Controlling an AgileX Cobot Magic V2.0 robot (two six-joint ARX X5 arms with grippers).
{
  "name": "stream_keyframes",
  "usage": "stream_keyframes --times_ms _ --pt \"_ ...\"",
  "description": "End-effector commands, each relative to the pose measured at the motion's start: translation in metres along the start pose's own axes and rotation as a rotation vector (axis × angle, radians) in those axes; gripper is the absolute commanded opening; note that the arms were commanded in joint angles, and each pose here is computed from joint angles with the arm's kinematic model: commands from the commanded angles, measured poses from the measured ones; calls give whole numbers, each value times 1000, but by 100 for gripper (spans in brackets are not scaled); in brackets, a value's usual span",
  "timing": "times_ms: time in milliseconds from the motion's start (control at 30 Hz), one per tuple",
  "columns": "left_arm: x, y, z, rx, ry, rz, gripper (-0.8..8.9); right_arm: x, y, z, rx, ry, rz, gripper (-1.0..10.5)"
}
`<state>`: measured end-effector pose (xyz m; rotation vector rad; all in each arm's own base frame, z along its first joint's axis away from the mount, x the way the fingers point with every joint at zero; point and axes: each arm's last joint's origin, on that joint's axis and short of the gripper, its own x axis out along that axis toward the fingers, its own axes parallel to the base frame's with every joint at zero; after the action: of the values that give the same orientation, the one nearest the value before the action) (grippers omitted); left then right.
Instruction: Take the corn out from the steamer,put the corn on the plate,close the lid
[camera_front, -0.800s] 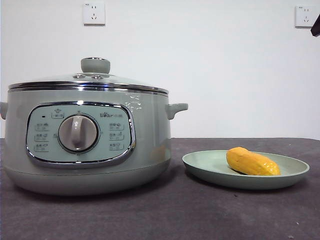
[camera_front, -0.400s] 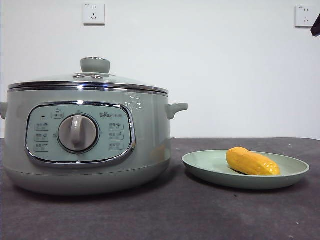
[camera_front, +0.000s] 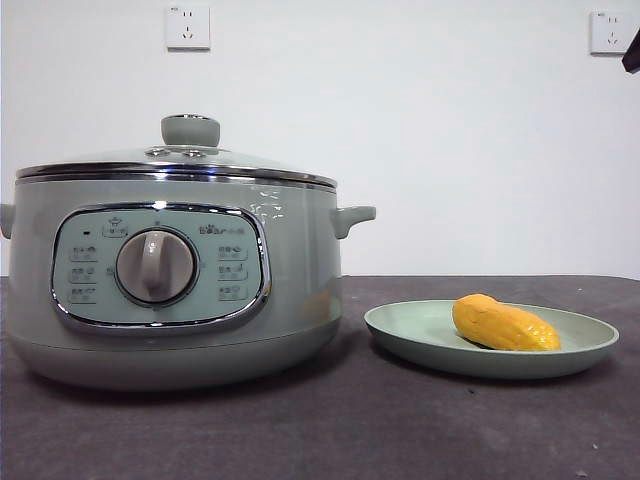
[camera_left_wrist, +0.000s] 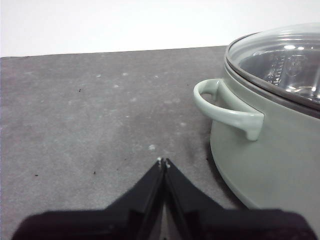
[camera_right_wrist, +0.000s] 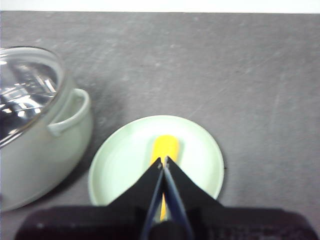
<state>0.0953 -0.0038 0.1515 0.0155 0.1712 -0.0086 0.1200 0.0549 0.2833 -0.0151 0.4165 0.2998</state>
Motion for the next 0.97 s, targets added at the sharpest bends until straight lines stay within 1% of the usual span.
stream_keyframes --times_ms 33,133,233,267,333,367,467,567,633,767,967 --pt "1 0 -4 -7 10 4 -3 -2 -2 0 -72 -18 -58 1" --pt "1 0 -4 -7 10 4 -3 -11 -6 -3 -69 -22 -123 1" --pt "1 0 -4 -7 10 4 -3 -19 -10 -8 -73 -24 -156 1" --pt "1 0 -4 -7 10 4 -3 -20 -13 -11 -78 -35 -171 1" --pt "1 0 -4 -7 10 4 -3 -21 -18 -20 -57 -77 -192 1" --pt "1 0 -4 -7 10 5 -3 -21 -19 -25 -47 -94 -187 1" --pt "1 0 -4 -7 10 3 -3 -17 -24 -43 -20 -180 -108 1" --pt "1 0 -4 -7 10 5 -3 -10 -30 -60 -23 -254 -81 1" --pt "1 0 -4 -7 10 5 -3 -5 -33 -73 -23 -283 -75 1" --pt "1 0 -4 -7 10 5 -3 5 -38 -98 -19 -314 -98 1" --pt "1 0 -4 -7 10 5 -3 16 -39 -125 -23 -302 -103 1"
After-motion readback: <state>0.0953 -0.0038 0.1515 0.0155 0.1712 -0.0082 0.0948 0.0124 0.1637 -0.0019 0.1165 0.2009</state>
